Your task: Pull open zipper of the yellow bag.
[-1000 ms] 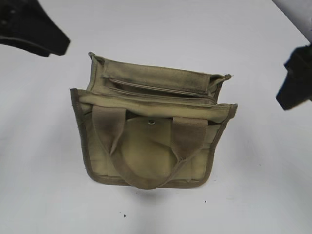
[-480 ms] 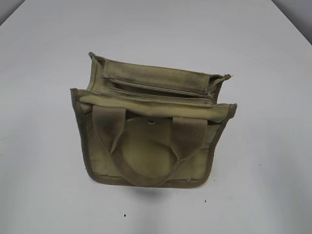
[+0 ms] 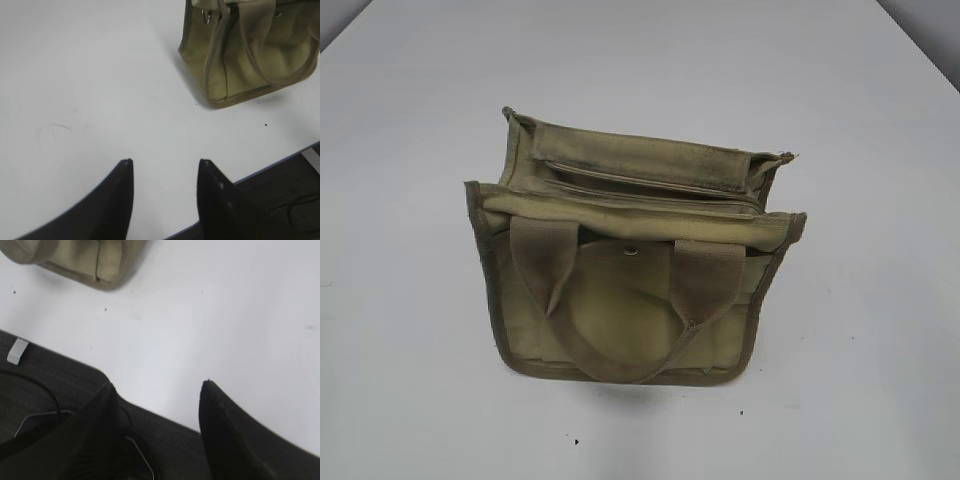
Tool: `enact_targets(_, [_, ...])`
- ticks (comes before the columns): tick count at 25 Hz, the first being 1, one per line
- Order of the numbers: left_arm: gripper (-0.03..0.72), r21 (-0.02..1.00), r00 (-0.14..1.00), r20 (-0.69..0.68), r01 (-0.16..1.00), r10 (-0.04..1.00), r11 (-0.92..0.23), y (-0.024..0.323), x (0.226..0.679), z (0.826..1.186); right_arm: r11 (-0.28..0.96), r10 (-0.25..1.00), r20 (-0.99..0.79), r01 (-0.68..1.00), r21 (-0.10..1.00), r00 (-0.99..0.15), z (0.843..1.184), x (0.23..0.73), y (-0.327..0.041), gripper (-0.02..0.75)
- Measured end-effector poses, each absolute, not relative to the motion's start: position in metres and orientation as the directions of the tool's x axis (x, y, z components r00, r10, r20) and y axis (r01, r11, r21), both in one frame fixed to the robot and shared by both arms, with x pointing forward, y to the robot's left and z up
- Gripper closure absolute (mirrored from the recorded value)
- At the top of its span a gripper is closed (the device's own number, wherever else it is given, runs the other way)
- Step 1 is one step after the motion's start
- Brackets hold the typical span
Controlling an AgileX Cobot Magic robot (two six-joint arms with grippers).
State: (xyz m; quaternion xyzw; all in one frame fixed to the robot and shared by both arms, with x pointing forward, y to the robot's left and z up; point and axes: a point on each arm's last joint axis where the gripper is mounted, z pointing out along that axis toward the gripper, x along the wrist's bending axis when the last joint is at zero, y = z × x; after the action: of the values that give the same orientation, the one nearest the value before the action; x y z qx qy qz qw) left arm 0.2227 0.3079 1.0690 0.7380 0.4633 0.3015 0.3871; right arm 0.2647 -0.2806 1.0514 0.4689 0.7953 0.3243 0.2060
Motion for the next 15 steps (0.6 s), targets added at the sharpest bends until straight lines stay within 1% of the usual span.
enact_targets(2, [0.357, 0.854, 0.386, 0.09, 0.444, 0.918, -0.27, 0.309, 0.221, 1.061, 0.345, 0.878, -0.041, 0.57, 0.746, -0.478, 1.054, 0.264, -0.281, 0.328])
enact_targets(4, [0.357, 0.856, 0.384, 0.092, 0.44, 0.919, -0.27, 0.309, 0.221, 1.06, 0.342, 0.878, -0.047, 0.555, 0.759, -0.477, 1.054, 0.267, -0.28, 0.328])
enact_targets(9, [0.357, 0.89, 0.38, 0.095, 0.383, 0.92, -0.249, 0.306, 0.229, 1.059, 0.346, 0.876, -0.049, 0.556, 0.756, -0.479, 1.051, 0.267, -0.28, 0.328])
enact_targets(15, [0.358, 0.892, 0.38, 0.093, 0.379, 0.92, -0.247, 0.305, 0.232, 1.057, 0.351, 0.871, -0.023, 0.588, 0.729, -0.491, 1.047, 0.265, -0.279, 0.327])
